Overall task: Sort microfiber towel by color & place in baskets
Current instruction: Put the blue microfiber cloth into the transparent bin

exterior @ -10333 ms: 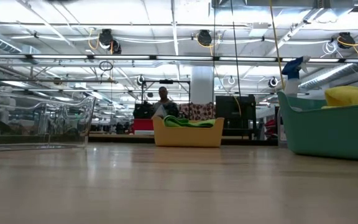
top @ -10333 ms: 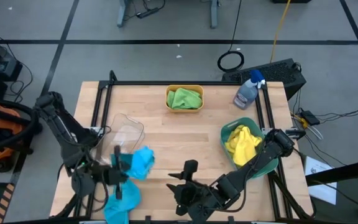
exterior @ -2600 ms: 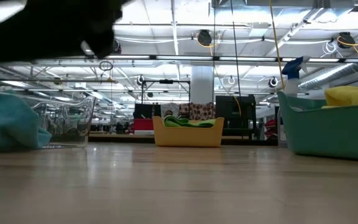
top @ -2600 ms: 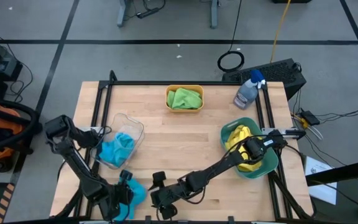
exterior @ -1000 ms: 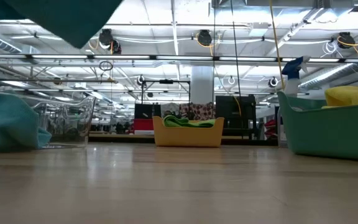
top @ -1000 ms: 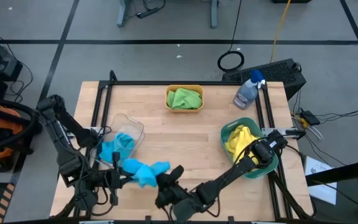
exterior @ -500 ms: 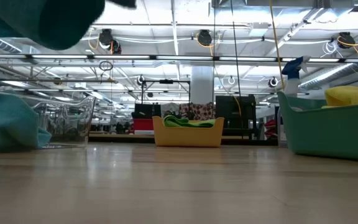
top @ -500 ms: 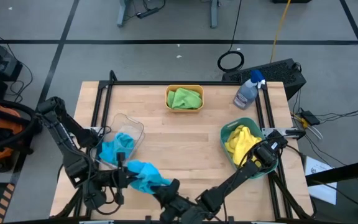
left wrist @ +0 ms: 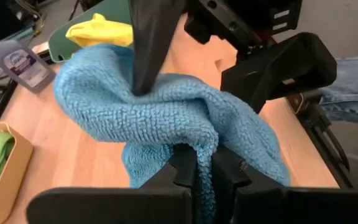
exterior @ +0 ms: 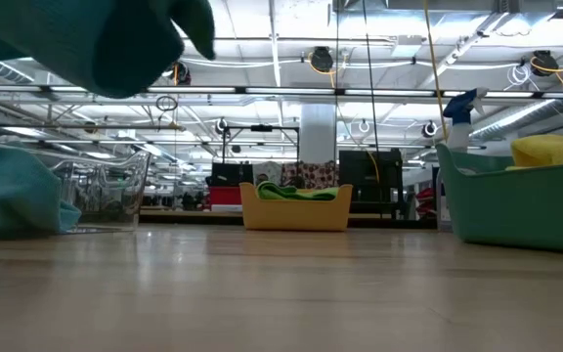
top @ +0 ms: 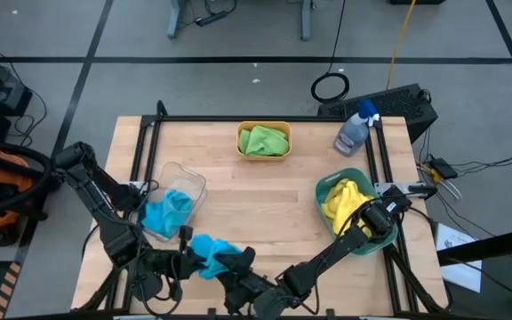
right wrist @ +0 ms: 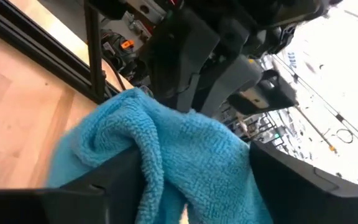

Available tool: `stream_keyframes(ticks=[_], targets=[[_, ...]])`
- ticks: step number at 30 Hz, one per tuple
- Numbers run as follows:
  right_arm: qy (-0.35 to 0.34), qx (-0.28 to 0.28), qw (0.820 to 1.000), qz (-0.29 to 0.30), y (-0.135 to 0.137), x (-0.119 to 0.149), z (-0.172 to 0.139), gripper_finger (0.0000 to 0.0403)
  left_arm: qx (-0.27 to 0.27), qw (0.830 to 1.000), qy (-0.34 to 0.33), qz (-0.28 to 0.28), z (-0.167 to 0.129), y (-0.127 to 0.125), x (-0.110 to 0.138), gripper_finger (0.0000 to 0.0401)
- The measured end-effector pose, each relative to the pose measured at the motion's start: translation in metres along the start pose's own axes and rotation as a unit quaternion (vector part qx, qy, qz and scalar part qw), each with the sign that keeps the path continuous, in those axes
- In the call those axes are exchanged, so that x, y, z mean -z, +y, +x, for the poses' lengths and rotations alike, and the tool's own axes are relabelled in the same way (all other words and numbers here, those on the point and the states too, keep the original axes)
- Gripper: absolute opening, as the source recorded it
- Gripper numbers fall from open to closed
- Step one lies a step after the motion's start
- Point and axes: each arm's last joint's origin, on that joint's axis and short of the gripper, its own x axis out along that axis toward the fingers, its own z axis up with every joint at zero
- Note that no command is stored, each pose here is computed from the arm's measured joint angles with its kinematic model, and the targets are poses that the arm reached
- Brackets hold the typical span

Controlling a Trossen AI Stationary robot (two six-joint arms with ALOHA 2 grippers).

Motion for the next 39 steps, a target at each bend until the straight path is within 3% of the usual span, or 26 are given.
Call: stream_keyframes(ticks=[3, 8, 11, 13, 19, 23, 29, 35, 39], targets=[[0.001, -0.001, 1.0, 0.005, 0.001, 0.0, 0.0, 0.0218, -0.001, 1.0, -0.001, 0.003, 0.0, 0.0, 0.0, 0.0022], [0.007, -0.009, 1.0, -0.003, 0.004, 0.002, -0.003, 0.0102, -0.002, 1.0, -0.006, 0.001, -0.001, -0.001, -0.001, 0.0027], [0.011, -0.013, 1.0, -0.005, 0.006, 0.003, -0.005, 0.0033, 0.004, 1.0, -0.012, -0.002, -0.003, -0.004, -0.001, 0.0053], [0.015, -0.014, 1.0, -0.013, 0.007, 0.003, -0.006, 0.0012, 0.007, 1.0, -0.015, -0.003, -0.005, -0.006, -0.001, 0.0083], [0.06, 0.038, 0.997, -0.038, 0.007, 0.003, -0.013, 0.0015, 0.018, 0.999, -0.026, 0.007, -0.015, -0.016, 0.001, 0.0187], [0.081, 0.059, 0.993, -0.067, 0.009, 0.001, -0.025, 0.0004, 0.002, 0.999, -0.046, 0.01, -0.025, -0.021, -0.003, 0.023], [0.084, 0.071, 0.992, -0.062, 0.0, -0.009, -0.041, 0.0004, -0.051, 0.995, -0.084, 0.034, -0.041, -0.028, -0.008, 0.0242], [0.076, 0.075, 0.994, -0.027, -0.017, -0.019, -0.05, 0.0004, -0.065, 0.989, -0.121, 0.056, -0.057, -0.037, -0.014, 0.0242], [0.071, 0.081, 0.994, 0.014, -0.037, -0.025, -0.05, 0.0004, -0.133, 0.979, -0.136, 0.069, -0.054, -0.035, -0.019, 0.0242]])
